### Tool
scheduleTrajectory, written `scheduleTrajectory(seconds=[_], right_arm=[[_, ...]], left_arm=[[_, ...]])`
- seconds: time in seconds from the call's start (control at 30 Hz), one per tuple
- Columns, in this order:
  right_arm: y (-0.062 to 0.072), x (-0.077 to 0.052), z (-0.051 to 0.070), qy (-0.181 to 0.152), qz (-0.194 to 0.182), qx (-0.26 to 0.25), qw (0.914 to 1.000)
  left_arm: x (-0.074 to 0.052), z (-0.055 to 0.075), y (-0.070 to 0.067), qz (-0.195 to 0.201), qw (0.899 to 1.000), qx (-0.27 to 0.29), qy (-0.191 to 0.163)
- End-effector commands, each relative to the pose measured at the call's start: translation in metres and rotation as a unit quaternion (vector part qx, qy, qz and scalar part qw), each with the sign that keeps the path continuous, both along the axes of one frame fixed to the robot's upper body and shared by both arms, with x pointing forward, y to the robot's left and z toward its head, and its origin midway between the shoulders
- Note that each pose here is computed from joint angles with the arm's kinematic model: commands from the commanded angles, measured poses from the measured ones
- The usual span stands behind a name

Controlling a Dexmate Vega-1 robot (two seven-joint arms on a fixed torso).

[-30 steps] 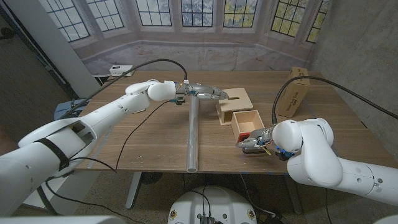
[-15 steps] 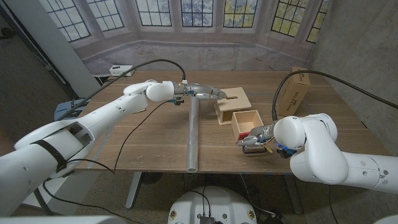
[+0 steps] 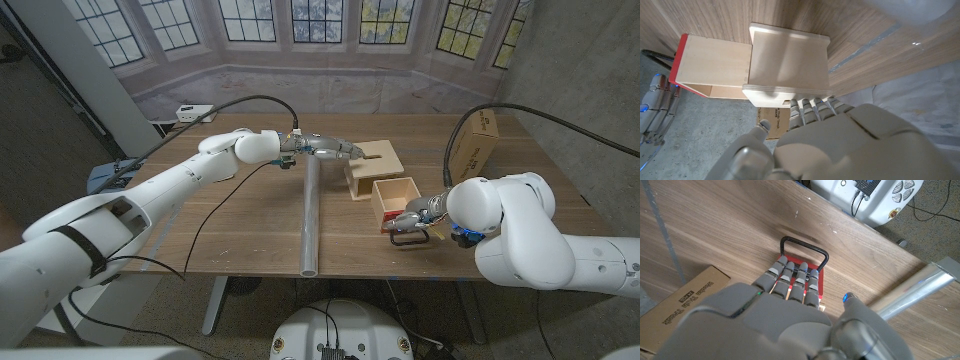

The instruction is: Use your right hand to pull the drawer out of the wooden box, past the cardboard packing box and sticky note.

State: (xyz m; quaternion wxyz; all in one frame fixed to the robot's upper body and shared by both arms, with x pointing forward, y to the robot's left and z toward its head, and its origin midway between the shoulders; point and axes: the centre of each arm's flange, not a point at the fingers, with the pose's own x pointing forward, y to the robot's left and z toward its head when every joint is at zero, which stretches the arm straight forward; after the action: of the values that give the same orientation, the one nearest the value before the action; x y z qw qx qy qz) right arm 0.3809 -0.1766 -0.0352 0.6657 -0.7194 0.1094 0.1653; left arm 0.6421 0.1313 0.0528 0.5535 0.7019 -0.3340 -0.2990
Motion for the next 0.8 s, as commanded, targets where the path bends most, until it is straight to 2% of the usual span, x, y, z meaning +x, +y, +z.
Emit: scheduleTrajectory(seconds=[0.03,0.8], right_arm=[[-0.004,-0.003,0.01,-0.003,-0.002,0.004,1.0],[-0.003,0.003,0.016,-0.027,-0.004,0.026,0.9993]], left_arm=[[-0.001,0.016,0.001,-0.008,1.0,-0.014,-0.017],[-0.012,0.039,0.001,-0.018,0.998,-0.029,-0.046]])
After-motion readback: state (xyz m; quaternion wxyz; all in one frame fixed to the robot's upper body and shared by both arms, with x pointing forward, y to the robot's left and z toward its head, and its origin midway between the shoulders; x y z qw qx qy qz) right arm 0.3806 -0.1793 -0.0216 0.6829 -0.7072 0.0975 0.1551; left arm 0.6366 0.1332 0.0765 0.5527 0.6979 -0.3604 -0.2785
